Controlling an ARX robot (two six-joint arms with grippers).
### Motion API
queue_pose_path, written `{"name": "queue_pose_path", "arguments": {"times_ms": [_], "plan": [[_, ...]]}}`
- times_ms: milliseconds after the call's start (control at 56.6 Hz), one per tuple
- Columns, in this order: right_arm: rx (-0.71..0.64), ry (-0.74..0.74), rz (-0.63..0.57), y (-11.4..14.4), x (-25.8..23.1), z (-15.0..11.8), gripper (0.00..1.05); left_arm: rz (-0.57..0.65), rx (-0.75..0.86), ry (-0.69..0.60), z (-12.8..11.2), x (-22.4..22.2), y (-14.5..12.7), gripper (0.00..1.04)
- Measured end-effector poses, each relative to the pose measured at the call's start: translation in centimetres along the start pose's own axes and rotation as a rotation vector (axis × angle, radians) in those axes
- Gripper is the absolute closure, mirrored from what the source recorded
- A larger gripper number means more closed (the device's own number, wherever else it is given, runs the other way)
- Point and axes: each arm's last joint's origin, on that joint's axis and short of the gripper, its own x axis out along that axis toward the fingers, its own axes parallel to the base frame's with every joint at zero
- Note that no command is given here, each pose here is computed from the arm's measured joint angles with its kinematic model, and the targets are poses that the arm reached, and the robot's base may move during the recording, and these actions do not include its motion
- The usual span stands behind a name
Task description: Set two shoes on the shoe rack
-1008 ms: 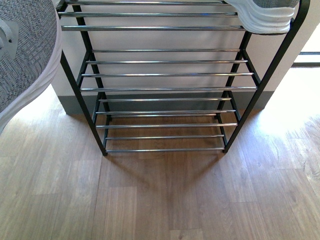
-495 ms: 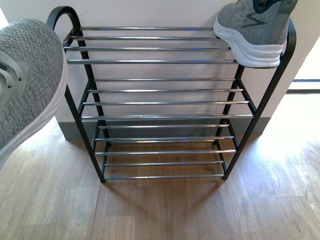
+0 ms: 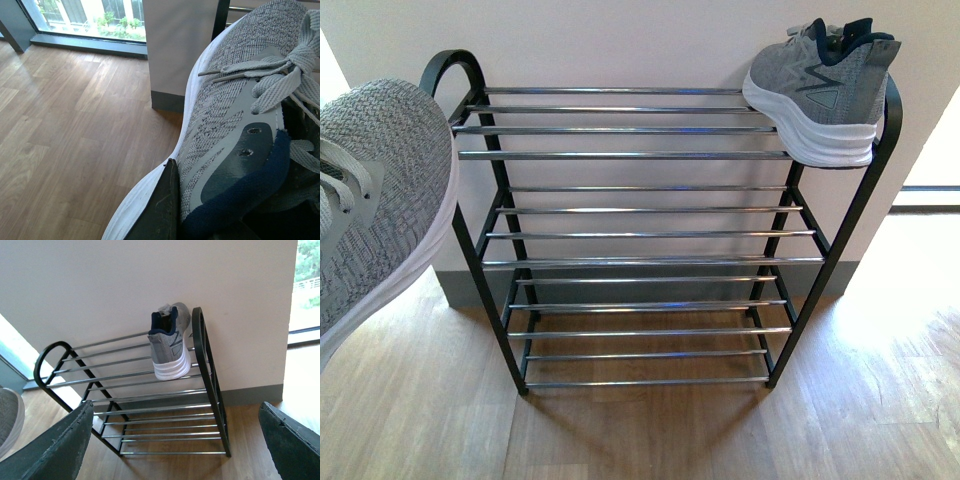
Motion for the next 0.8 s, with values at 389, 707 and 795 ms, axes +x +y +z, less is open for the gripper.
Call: {"name": "queue_pose_path", "arguments": {"times_ms": [389,707,795], "plan": [[-0.208,-0.09,-0.065,2.8,0.0,-6.4,0.7,0.0,0.0,0.0,0.0,0.0,0.0,1.03],[-0.226,-0.095,-0.056,4.1,-0.1,-9.6,1.03,0.0,0.0,0.0,0.0,0.0,0.0,1.03],[-0.222,-0.075,-0.053,4.3,-0.8,-10.7,1.03,0.0,0.0,0.0,0.0,0.0,0.0,1.03]]}}
